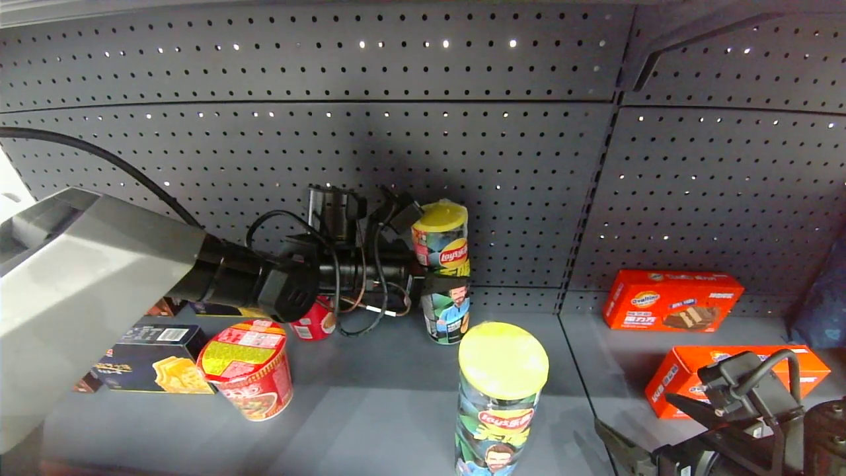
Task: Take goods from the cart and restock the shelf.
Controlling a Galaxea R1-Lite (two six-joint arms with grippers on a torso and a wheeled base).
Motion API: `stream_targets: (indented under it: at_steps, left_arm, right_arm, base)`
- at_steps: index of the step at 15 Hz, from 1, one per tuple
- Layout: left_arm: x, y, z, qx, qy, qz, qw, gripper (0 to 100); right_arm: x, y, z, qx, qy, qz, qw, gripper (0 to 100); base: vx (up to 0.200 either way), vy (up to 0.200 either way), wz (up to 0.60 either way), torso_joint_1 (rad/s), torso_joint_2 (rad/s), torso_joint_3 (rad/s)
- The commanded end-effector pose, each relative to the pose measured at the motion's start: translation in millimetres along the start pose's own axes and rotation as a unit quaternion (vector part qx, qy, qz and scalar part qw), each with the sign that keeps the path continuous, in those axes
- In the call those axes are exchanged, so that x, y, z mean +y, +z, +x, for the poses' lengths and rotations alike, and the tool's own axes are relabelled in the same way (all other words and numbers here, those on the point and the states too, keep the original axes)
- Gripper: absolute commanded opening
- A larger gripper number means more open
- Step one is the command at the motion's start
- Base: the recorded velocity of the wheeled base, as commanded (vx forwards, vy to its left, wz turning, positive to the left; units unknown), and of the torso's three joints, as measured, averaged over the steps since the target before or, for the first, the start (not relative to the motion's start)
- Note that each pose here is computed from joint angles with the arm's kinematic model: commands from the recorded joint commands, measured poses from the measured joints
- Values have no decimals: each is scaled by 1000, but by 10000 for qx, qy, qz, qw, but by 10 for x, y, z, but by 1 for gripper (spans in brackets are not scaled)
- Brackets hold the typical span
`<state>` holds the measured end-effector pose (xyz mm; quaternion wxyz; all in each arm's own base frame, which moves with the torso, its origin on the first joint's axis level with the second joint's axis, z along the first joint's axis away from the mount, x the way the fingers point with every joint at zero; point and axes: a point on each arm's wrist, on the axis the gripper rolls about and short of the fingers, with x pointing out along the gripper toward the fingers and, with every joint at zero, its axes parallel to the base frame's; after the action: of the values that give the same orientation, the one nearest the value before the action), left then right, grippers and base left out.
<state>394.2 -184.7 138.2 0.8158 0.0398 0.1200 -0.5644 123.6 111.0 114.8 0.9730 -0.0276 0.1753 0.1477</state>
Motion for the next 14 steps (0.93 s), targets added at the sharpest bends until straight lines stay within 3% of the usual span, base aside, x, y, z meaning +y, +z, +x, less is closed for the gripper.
stream_targets:
  at_steps: [1,9,10,14]
  left_arm:
    - [59,-58,69,22,-6,-26,10000,0]
    - [64,-136,216,73,-110,-44,9999,0]
    - [52,-139,244,75,-139,-37,9999,100]
    - [10,-166,263,124,-153,-62,9998,100]
  right_arm:
    - [1,-6,3,18,5,-7,10000,100]
    - [-16,-41,-12,68,4,-20,10000,100]
    - [-28,-38,-16,55,-22,-2,10000,100]
    - [-93,-75,-57,69,-125,29,9999,100]
  base:
    - [0,0,0,0,0,0]
    - [0,0,0,0,0,0]
    - [0,0,0,0,0,0]
    - [0,0,0,0,0,0]
